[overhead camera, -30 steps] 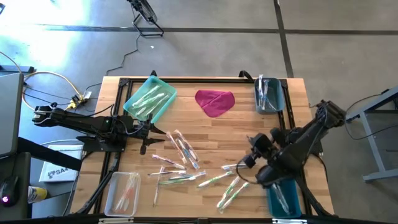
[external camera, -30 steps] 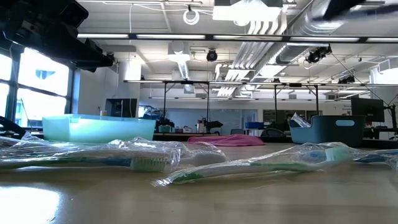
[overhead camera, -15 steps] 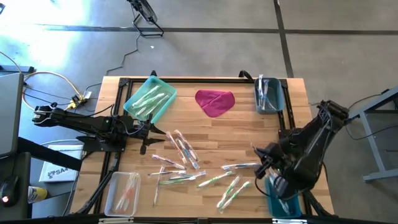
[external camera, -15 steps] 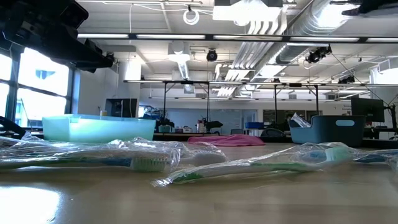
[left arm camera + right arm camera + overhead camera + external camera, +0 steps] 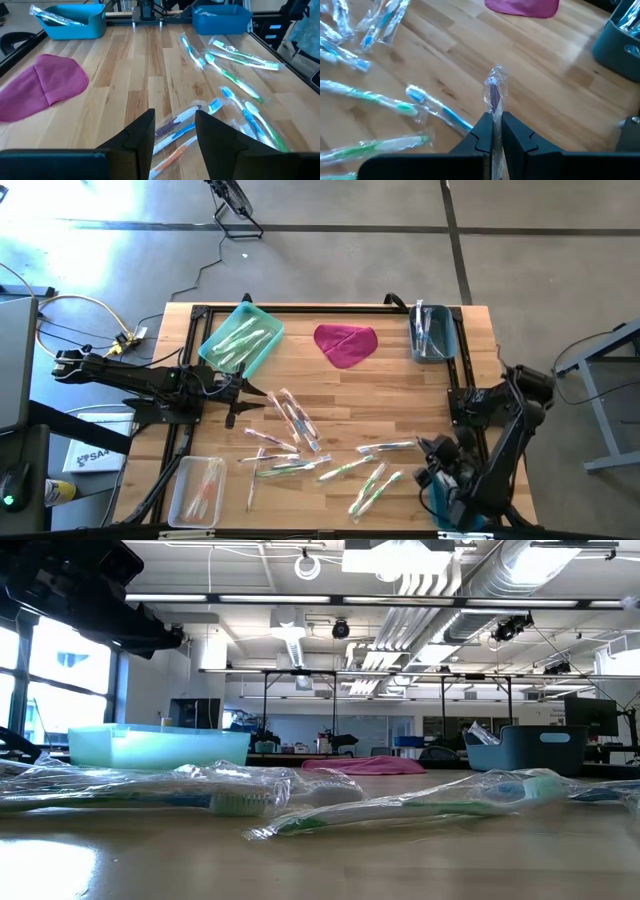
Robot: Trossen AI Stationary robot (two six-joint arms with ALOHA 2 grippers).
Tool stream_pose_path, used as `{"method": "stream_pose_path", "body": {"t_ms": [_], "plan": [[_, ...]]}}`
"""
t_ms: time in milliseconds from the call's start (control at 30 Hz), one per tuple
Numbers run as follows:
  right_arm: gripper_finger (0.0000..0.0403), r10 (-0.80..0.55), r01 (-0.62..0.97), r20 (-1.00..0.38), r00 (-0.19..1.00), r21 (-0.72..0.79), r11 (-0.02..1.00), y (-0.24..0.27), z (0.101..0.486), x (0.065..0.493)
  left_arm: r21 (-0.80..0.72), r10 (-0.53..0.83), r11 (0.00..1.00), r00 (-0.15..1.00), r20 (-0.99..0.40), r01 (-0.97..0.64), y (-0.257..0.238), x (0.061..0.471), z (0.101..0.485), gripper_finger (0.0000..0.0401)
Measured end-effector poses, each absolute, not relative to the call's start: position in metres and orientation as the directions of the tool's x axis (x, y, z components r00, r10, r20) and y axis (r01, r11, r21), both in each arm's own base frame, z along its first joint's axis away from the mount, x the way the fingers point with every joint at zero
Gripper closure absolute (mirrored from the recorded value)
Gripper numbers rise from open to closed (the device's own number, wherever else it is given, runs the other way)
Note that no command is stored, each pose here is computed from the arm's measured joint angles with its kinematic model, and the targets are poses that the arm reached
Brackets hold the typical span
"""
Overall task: Pick & Place Toothbrushes
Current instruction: Put the purple toothbrush to the dark blue bin bin
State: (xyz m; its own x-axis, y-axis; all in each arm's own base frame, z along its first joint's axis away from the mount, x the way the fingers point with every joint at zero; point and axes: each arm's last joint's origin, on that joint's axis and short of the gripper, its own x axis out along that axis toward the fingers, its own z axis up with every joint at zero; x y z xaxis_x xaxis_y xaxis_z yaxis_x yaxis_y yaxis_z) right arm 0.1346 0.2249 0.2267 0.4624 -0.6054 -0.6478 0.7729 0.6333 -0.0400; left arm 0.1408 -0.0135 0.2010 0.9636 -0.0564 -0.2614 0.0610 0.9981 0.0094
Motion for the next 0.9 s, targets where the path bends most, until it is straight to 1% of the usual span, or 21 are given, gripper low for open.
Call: {"method": "stream_pose_path", "body": {"t_ms": [200, 500, 767, 900], "plan": [[0.039, -0.571, 0.741, -0.628, 0.528, 0.012, 0.672, 0.238, 0.223, 0.115, 0.015, -0.056, 0.998, 0.963, -0.264, 0.062, -0.014, 0.141, 0.201, 0.0265], [0.039, -0.548, 0.695, -0.603, 0.579, 0.014, 0.719, 0.255, 0.207, 0.094, 0.007, -0.056, 0.998, 0.963, -0.264, 0.06, -0.014, 0.141, 0.201, 0.0265], [0.039, -0.551, 0.697, -0.584, 0.596, 0.035, 0.717, 0.269, 0.185, 0.081, -0.022, -0.054, 0.998, 0.965, -0.256, 0.05, -0.013, 0.141, 0.202, 0.0265], [0.039, -0.553, 0.71, -0.605, 0.572, 0.028, 0.704, 0.272, 0.179, 0.081, -0.055, -0.054, 0.998, 0.965, -0.256, 0.042, -0.013, 0.141, 0.202, 0.0265]]}}
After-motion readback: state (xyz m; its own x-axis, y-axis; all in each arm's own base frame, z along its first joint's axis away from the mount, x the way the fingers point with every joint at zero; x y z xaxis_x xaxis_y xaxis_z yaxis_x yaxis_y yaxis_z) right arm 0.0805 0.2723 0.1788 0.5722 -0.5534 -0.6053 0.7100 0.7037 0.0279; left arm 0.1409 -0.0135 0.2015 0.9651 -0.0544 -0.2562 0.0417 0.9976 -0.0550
